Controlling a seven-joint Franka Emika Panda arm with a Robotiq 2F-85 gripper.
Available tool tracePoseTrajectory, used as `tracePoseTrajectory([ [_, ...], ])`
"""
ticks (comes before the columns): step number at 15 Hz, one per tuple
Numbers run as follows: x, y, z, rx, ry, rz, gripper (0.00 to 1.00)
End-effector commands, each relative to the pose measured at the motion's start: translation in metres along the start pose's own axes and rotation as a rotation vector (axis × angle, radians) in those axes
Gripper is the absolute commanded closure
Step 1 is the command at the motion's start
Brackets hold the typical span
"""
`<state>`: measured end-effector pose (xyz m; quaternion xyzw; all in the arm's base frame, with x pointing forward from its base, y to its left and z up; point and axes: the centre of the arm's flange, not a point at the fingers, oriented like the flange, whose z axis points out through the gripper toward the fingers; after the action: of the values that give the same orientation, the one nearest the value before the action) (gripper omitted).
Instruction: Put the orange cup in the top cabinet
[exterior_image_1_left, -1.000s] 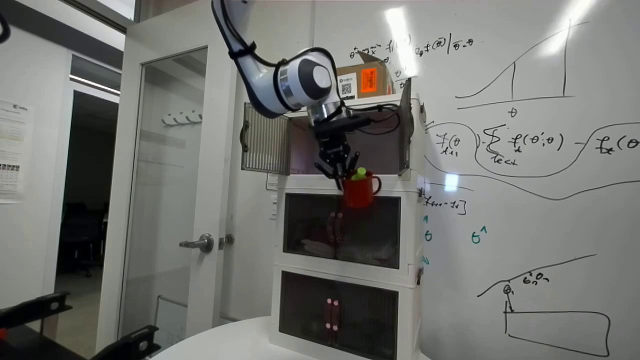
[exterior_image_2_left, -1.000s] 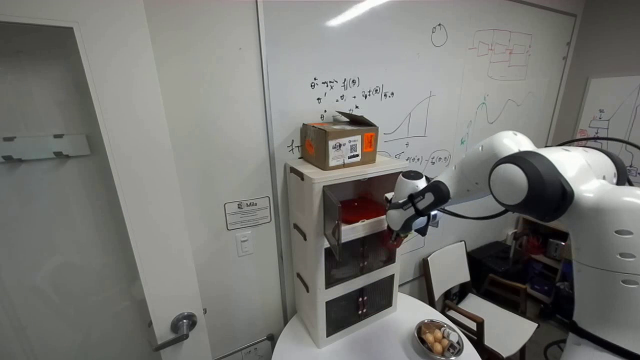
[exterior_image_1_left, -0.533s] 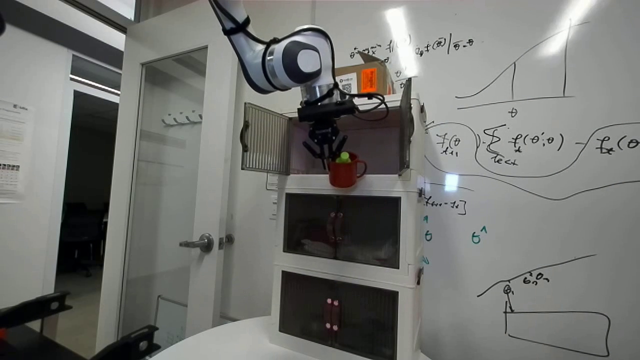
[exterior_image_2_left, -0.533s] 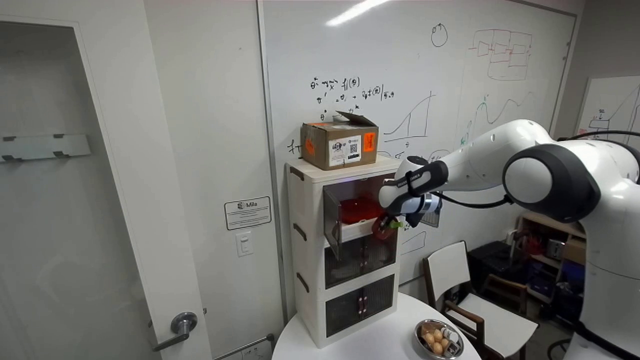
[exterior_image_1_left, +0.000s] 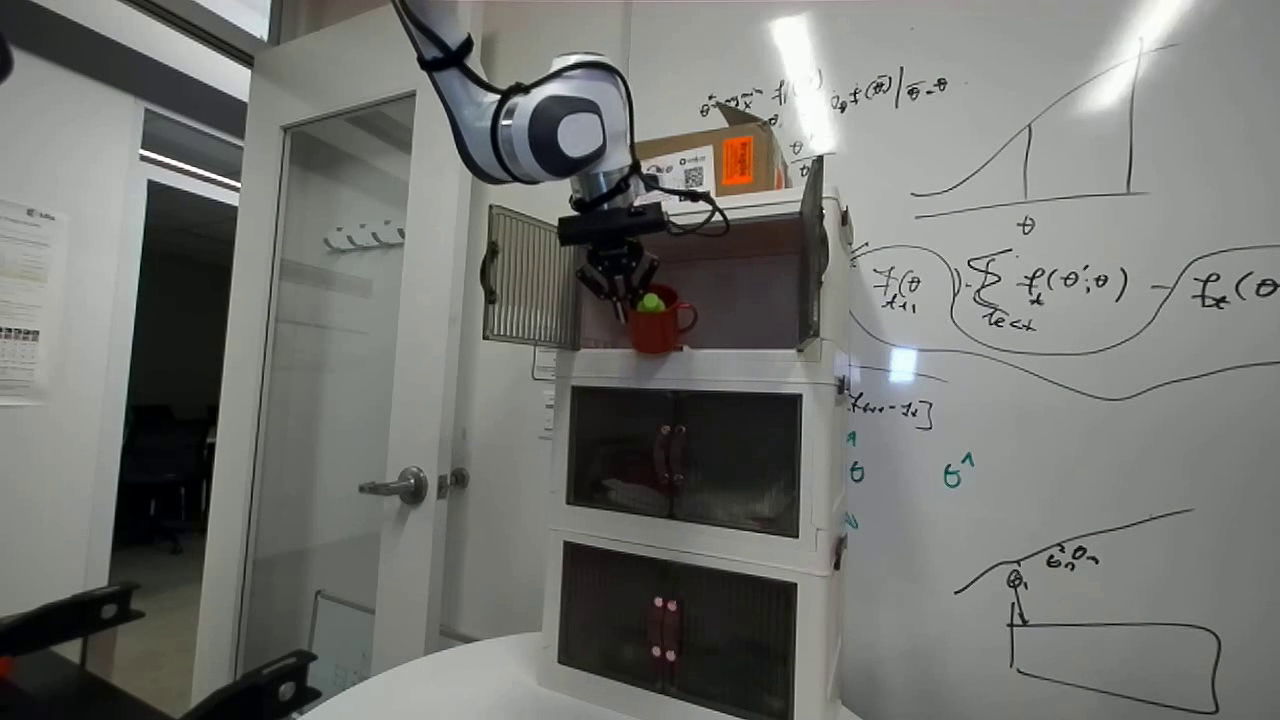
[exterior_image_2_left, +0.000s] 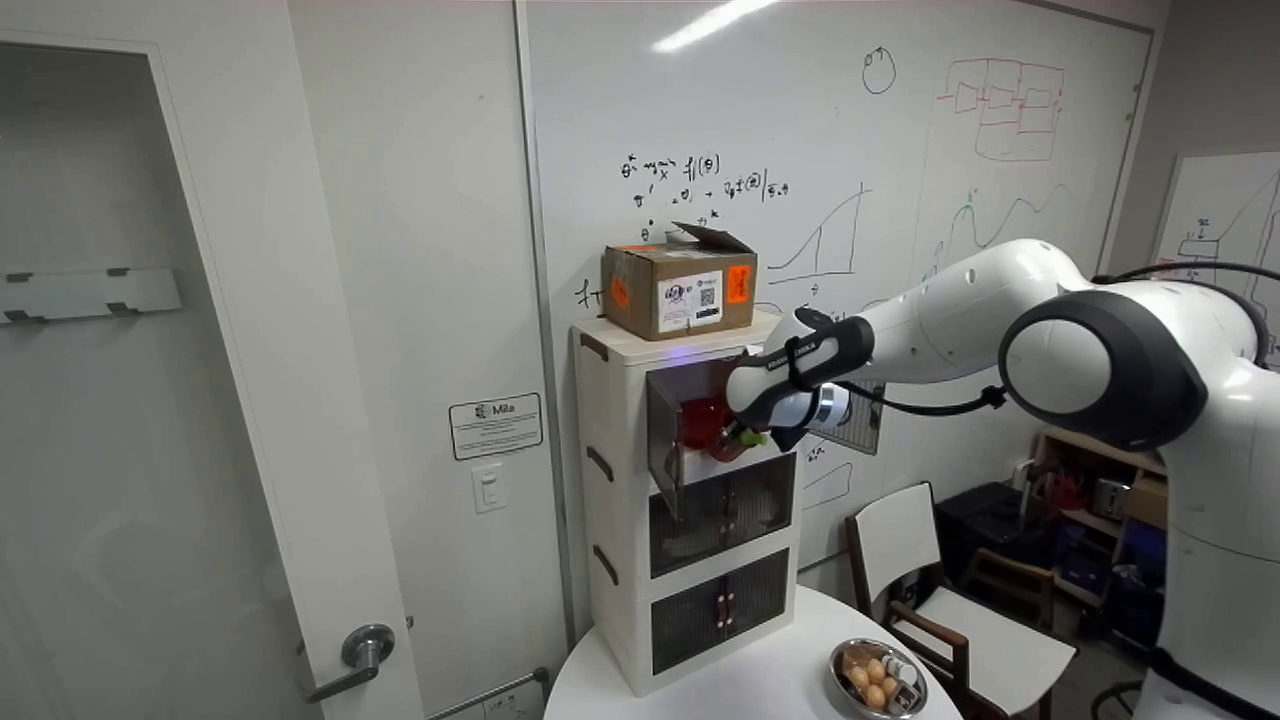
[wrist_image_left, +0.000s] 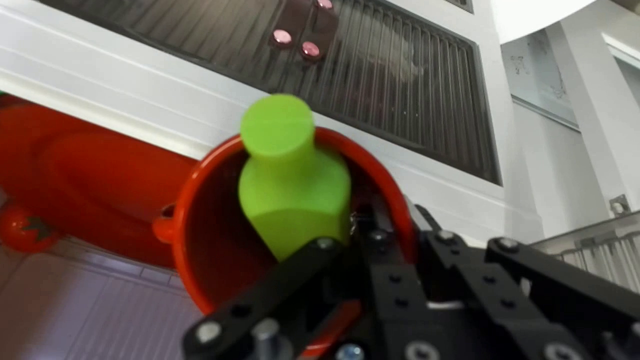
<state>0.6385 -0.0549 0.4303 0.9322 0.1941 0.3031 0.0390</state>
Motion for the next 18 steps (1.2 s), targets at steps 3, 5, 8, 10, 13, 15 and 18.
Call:
tracePoseTrajectory([
  [3,0.045,-0.023,0.011,0.004,0.110,0.010,0.98],
  [5,0.060,-0.027,0.015,0.003,0.143,0.012,0.98],
  [8,0.079,-0.025,0.027,-0.001,0.178,0.036,0.98],
  [10,0.087,-0.021,0.043,-0.009,0.183,0.054,0.98],
  [13,0.094,-0.014,0.070,-0.008,0.169,0.074,0.98],
  [15,0.097,-0.013,0.085,-0.010,0.163,0.077,0.98],
  [18,0.100,-0.019,0.100,-0.007,0.167,0.075,0.98],
])
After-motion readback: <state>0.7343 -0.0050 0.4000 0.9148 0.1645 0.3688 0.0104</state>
